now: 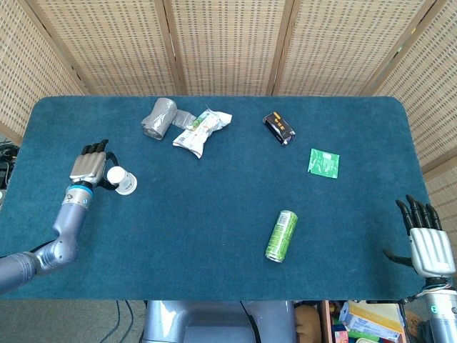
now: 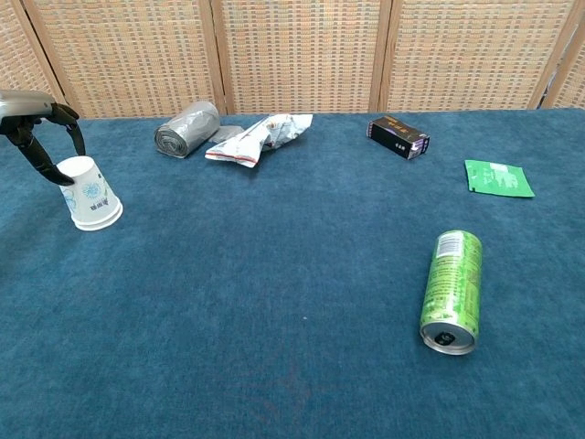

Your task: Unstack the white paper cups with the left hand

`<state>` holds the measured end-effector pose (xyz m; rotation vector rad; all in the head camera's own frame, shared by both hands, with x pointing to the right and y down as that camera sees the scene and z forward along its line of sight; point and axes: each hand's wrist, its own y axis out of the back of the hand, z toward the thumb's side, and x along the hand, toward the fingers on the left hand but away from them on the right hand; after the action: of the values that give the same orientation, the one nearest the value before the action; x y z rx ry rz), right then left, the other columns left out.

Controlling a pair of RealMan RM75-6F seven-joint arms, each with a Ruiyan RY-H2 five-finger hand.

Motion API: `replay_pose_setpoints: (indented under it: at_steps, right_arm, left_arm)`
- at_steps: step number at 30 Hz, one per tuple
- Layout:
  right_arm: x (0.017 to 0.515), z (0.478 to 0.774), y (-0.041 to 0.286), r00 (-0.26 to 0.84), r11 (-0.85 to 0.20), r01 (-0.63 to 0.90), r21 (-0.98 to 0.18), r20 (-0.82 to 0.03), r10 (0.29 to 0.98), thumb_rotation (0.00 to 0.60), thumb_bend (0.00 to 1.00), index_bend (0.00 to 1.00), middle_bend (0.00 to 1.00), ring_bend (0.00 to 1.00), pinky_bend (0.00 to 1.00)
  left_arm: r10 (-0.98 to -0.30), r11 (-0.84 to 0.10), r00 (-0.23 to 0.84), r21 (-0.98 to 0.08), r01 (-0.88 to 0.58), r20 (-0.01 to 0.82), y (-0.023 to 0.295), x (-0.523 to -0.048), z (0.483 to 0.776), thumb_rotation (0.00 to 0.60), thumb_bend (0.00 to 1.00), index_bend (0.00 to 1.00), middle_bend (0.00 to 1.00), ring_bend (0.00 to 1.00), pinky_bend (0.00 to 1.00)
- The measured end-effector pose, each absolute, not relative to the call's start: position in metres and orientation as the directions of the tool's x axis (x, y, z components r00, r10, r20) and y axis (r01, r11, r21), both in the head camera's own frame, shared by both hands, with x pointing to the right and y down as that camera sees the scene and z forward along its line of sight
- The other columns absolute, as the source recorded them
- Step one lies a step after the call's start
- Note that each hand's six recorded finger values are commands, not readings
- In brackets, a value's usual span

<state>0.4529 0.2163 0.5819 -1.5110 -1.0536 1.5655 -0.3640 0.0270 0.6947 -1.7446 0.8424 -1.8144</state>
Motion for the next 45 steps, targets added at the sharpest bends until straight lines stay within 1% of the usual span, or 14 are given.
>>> replay_pose_setpoints:
  at_steps: [16,26,32,35,42,45]
  right_arm:
    - [0.453,0.583,0.216,-0.066,-0.421,0.047,-0.906,-0.423,0.904,0.600,0.00,0.00,0.00,0.00,0.00]
    - [0.453,0.582,0.216,-0.067,-0.419,0.050,-0.907,-0.422,0.904,0.600,0.00,0.00,0.00,0.00,0.00]
    - [0.453,0.580,0.217,-0.068,-0.417,0.053,-0.908,-0.419,0.905,0.600,0.00,0.00,0.00,0.00,0.00]
    - [0.453,0.581,0.217,-0.068,-0.421,0.051,-0.906,-0.424,0.903,0.600,0.00,0.00,0.00,0.00,0.00]
    - [0.452,0.581,0.217,-0.066,-0.424,0.055,-0.904,-0.427,0.902,0.600,0.00,0.00,0.00,0.00,0.00]
    - [0.452,0.581,0.217,-0.066,-0.424,0.058,-0.904,-0.427,0.902,0.600,0.00,0.00,0.00,0.00,0.00]
  left_arm:
    - [-0.714,-0.692,-0.077,-0.718,-0.080,0.696,0.025,-0.368,0.691,0.600,0.21,0.42,0.00,0.00,0.00]
    - [-0.735,-0.669,-0.061,-0.738,-0.090,0.675,0.019,-0.366,0.670,0.600,0.21,0.42,0.00,0.00,0.00]
    - [-0.750,-0.654,-0.028,-0.747,-0.119,0.661,0.016,-0.359,0.647,0.600,0.21,0.43,0.00,0.00,0.00]
    - [-0.761,-0.643,-0.010,-0.756,-0.123,0.649,0.014,-0.354,0.630,0.600,0.21,0.43,0.00,0.00,0.00]
    - [-0.794,-0.606,0.022,-0.788,-0.105,0.607,0.011,-0.336,0.577,0.600,0.21,0.43,0.00,0.00,0.00]
    - [-0.805,-0.592,0.018,-0.800,-0.098,0.593,0.008,-0.332,0.565,0.600,0.21,0.43,0.00,0.00,0.00]
